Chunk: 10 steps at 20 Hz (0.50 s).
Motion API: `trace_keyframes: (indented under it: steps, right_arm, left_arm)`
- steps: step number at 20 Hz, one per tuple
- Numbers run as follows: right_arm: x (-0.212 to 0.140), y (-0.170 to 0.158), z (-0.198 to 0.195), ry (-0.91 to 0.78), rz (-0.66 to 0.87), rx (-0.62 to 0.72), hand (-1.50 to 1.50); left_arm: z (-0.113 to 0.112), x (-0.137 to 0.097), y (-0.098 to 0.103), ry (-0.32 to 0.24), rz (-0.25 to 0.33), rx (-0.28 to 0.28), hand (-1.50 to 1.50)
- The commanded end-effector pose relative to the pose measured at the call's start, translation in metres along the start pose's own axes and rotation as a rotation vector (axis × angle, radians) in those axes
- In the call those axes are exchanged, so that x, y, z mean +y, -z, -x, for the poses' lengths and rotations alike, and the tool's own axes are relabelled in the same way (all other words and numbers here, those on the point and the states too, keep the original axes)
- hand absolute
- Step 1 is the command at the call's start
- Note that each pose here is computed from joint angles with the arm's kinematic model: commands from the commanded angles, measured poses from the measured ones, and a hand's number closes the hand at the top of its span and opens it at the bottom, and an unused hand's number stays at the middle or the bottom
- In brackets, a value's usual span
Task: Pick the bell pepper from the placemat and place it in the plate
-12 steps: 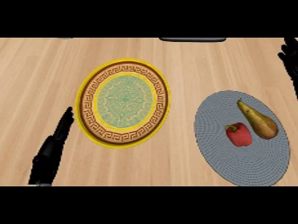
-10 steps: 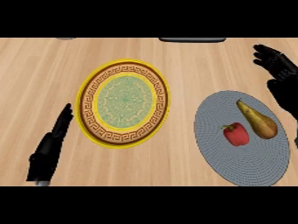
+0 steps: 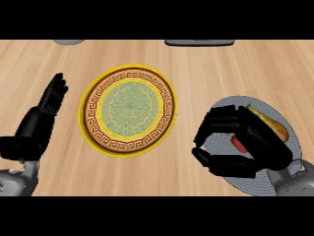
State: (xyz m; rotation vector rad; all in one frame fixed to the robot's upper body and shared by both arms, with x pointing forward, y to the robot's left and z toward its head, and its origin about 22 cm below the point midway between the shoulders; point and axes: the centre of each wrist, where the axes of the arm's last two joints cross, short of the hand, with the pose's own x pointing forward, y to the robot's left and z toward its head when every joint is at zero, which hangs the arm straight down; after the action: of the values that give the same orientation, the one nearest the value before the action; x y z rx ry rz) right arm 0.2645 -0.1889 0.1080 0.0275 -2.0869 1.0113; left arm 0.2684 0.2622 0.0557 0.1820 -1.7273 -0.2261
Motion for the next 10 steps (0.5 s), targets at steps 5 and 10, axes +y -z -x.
trace_keyframes:
  steps: [5,10]
  right_arm:
    - [0.083,-0.079,0.039,0.303,0.168,-0.191,-1.50]
    - [0.041,-0.102,0.041,0.225,0.249,-0.304,-1.50]
  left_arm:
    - [-0.028,0.023,0.023,-0.030,0.026,-0.032,0.00]
    - [-0.038,0.019,0.028,-0.031,0.027,-0.024,0.00]
